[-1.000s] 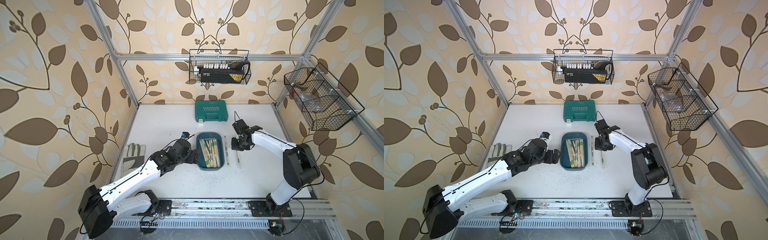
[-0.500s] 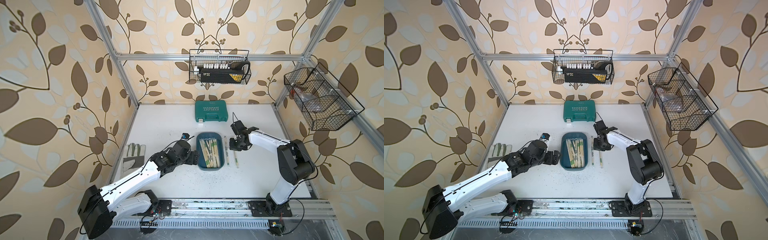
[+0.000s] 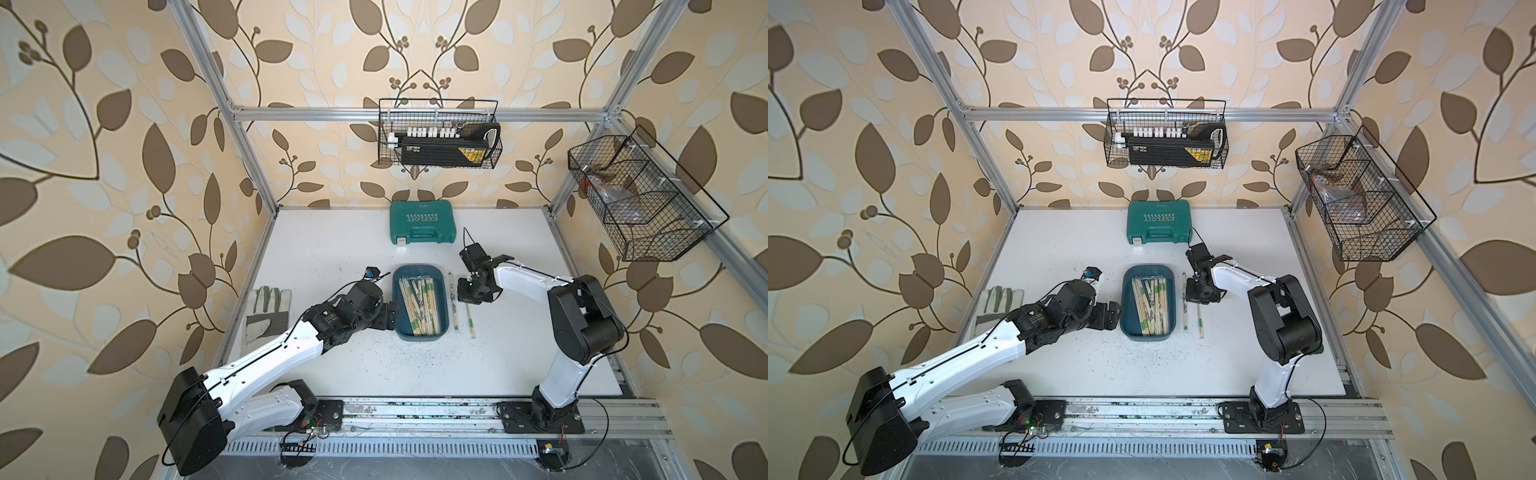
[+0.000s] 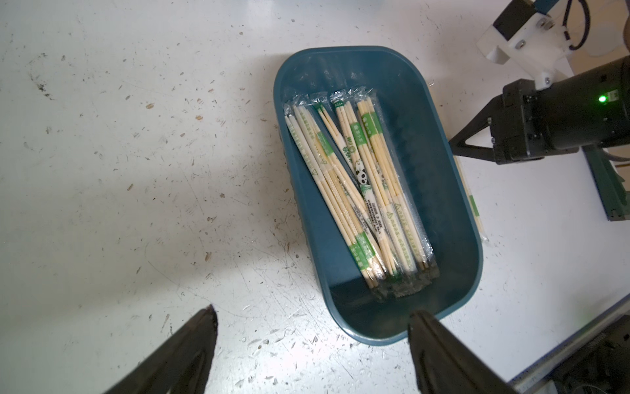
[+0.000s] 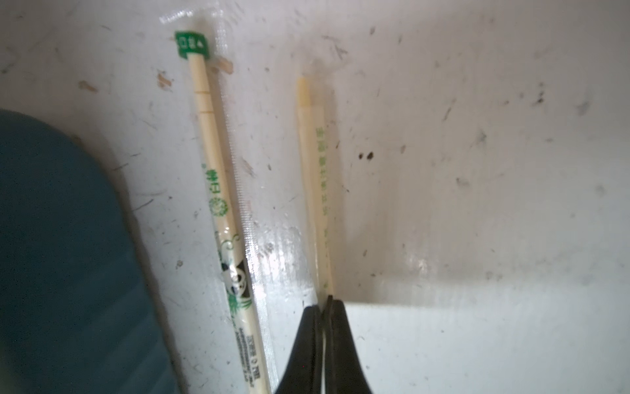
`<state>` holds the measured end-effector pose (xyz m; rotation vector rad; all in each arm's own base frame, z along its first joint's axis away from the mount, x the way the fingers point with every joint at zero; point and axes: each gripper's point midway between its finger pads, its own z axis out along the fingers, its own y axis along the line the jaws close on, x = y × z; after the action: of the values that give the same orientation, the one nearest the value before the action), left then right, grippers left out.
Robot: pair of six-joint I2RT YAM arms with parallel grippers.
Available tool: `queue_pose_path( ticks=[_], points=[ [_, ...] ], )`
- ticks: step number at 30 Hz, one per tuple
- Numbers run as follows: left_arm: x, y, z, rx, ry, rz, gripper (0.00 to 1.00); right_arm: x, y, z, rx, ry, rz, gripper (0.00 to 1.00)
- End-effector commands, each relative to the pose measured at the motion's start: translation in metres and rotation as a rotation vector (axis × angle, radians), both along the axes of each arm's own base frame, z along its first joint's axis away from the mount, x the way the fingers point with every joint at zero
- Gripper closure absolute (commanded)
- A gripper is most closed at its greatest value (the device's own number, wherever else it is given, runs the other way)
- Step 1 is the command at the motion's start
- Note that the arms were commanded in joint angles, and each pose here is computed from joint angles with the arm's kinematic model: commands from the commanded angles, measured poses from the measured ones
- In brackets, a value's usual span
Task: Take the paired disposable chopsticks out of the storage box
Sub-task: Place the paired disposable chopsticks at the center of the board.
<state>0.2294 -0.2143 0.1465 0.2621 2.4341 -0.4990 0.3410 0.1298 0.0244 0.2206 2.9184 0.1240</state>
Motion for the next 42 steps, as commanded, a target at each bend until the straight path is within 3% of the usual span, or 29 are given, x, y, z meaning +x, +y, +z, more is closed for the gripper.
queue_pose_path(
  ticks=[1,18,29,42],
  points=[
    [0.002,-0.006,0.013,-0.024,-0.038,-0.020,0.09,0.001,0.008,-0.008,0.023,0.031,-0.017,0.98],
    [0.001,-0.001,0.021,-0.020,-0.062,-0.017,0.09,0.009,0.008,-0.011,0.004,0.042,-0.032,0.97],
    [0.002,-0.003,0.018,-0.014,-0.057,-0.026,0.08,0.012,0.009,-0.006,0.010,0.033,-0.038,0.81],
    [0.001,0.001,0.016,-0.005,-0.050,-0.009,0.08,0.014,0.012,-0.006,0.013,0.029,-0.008,0.87]
  ],
)
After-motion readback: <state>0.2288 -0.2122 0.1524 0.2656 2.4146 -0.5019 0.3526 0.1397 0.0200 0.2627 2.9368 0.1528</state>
